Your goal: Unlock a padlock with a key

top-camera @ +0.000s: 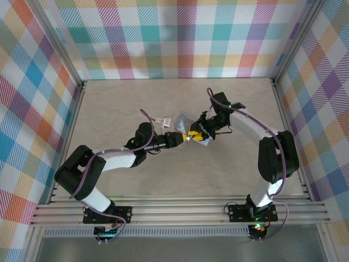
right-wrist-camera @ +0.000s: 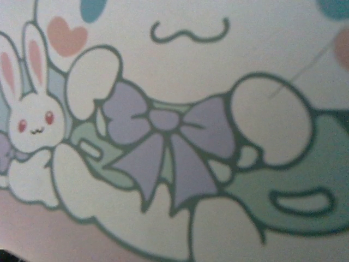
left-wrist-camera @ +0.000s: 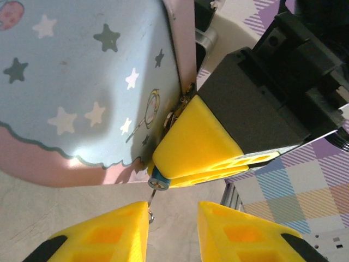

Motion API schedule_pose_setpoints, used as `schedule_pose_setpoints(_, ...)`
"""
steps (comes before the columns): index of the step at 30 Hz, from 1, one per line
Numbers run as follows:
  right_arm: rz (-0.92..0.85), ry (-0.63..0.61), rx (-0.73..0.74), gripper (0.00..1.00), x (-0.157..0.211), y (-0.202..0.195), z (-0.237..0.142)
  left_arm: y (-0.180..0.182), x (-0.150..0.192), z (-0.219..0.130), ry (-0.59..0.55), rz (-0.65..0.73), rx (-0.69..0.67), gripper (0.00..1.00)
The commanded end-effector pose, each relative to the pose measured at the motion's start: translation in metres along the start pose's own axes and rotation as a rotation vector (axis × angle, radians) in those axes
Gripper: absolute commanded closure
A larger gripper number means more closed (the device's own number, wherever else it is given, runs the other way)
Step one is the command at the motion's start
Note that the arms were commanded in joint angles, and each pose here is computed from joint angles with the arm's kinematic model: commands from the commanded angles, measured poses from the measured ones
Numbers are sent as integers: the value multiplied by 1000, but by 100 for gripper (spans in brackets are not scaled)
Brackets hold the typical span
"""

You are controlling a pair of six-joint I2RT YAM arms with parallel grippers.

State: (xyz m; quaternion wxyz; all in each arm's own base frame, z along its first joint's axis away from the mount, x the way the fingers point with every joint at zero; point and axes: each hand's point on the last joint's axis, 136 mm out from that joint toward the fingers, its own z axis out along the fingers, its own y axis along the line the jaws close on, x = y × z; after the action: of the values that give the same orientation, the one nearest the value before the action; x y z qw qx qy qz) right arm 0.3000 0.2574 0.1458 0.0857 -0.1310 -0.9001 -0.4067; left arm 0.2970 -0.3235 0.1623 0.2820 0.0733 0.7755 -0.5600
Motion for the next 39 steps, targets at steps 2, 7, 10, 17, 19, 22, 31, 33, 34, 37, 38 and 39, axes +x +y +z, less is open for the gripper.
schedule_pose_setpoints(2,-1,12,-12,100,4,8,-2,-2,-2,8,10,26,19,71)
schedule_pose_setpoints(7,2,8,-9,100,3,8,-2,1,1,12,15,25,13,70)
schedule_pose_setpoints(10,1,10,-10,100,4,9,-1,-2,-2,15,5,25,33,70)
schedule_pose_setpoints(17,3,11,-14,100,2,12,0,-10,1,26,27,28,64,75)
schedule_pose_setpoints(19,4,11,-14,100,2,12,0,-10,2,29,33,25,69,81)
schedule_pose_setpoints(22,5,10,-14,100,2,12,0,-10,4,30,40,23,71,98)
schedule_pose_setpoints(31,9,-15,-3,77,3,0,13,6,11,27,18,-1,34,100)
schedule_pose_setpoints(33,10,-17,7,73,6,-7,21,11,15,28,12,-14,33,100)
schedule_pose_setpoints(34,12,-18,7,71,7,-10,25,14,17,28,8,-20,30,100)
schedule_pose_setpoints(37,15,-17,24,72,12,-22,37,24,23,29,-10,-24,14,100)
schedule_pose_setpoints(38,14,-18,33,73,13,-26,41,26,25,29,-12,-21,11,100)
schedule_pose_setpoints(39,11,-19,41,74,14,-29,44,28,28,29,-14,-20,7,100)
